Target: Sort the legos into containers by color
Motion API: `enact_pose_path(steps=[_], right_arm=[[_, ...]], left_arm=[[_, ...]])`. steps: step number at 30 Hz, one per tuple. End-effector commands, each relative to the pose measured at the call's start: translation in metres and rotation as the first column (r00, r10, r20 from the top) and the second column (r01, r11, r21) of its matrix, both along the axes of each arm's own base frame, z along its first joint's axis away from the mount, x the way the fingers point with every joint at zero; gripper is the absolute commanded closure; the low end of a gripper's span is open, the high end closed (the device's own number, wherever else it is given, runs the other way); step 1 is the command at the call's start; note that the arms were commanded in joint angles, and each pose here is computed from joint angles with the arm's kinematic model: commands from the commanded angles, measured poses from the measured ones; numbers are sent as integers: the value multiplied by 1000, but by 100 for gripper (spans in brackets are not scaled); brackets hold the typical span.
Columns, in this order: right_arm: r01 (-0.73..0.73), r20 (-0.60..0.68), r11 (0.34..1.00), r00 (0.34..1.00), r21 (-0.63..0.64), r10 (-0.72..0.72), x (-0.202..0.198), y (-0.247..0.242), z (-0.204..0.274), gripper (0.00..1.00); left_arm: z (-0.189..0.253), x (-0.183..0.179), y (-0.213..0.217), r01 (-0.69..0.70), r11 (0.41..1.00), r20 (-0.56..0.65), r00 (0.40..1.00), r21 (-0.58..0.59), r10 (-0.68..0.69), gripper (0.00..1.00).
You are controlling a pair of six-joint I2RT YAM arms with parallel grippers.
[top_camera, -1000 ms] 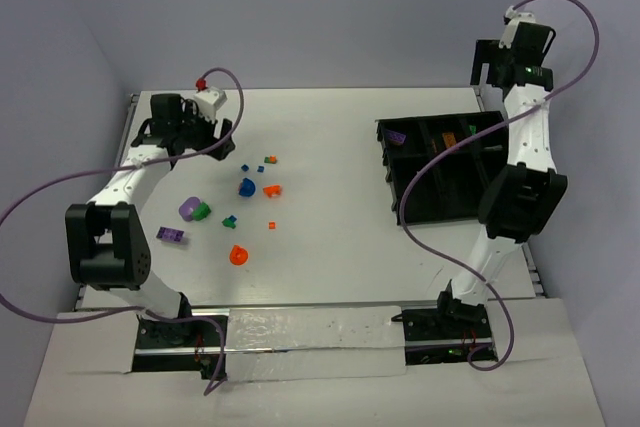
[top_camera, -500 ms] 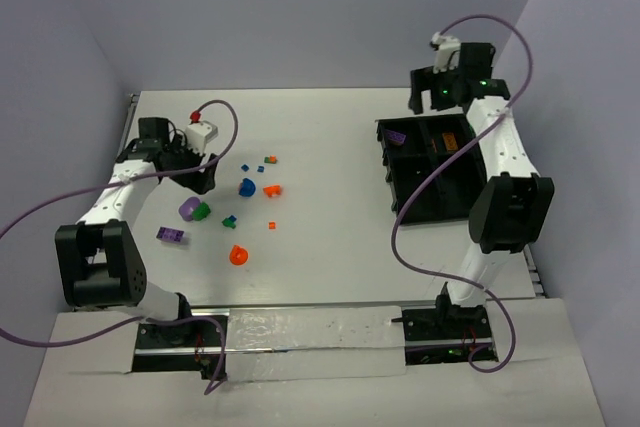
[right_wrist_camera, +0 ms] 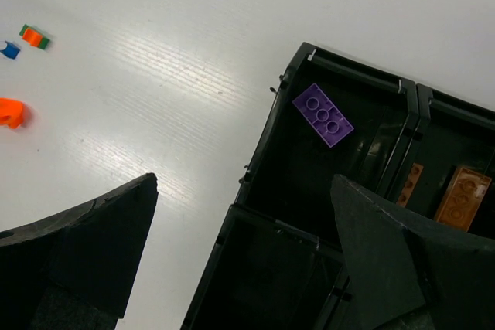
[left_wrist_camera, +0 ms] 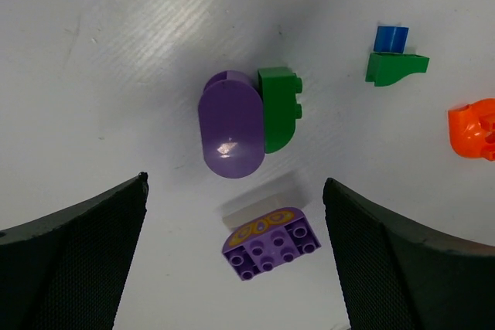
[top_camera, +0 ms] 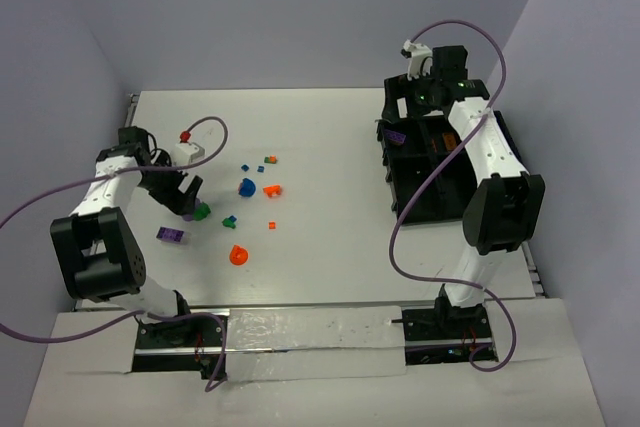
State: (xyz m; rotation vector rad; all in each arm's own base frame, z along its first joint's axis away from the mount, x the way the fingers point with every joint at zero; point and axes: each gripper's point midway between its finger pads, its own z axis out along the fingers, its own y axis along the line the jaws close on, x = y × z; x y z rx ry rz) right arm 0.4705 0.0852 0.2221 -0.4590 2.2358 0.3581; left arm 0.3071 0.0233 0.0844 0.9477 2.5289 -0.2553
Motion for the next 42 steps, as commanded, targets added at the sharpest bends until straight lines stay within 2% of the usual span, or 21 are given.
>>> enact_pose_path(steps=[1,5,15,20,25,28,30,32,36,41,42], right_arm=[[-15,57,1000,998,27,13,-6,14,29,0],[-25,48,999,999,46,23,-7,23,32,0],[-32,47,997,998,65,29,2,30,40,0],[-54,40,995,998,83,51,1,39,43,0],[-80,13,990,997,115,79,-2,55,41,0],[-91,-11,985,996,150,93,-5,65,38,0],[-99,-36,977,993,189,108,-7,75,37,0],[-103,-65,968,990,230,121,-10,85,34,0],[-86,-123,944,984,319,132,-13,104,33,0],[-92,-172,900,968,426,180,-16,130,38,0],[-102,-180,888,963,449,202,-17,136,40,0]], left_arm=[[-9,-4,-7,-80,997,-11,997,-8,80,1],[-22,3,-6,-168,985,34,985,38,166,1],[-43,15,-16,-271,962,22,963,27,270,1],[-50,16,-20,-261,965,6,965,16,261,13],[-55,11,-23,-233,972,-11,972,15,233,17],[-56,10,-23,-224,975,-13,975,16,224,23],[-53,12,-25,-220,976,-5,976,5,220,31],[-48,16,-28,-212,977,16,977,-16,212,41],[-36,28,-36,-182,982,60,981,-45,185,53],[-7,44,-52,-115,988,155,979,-100,130,59],[8,50,-58,-93,988,204,972,-122,116,59]])
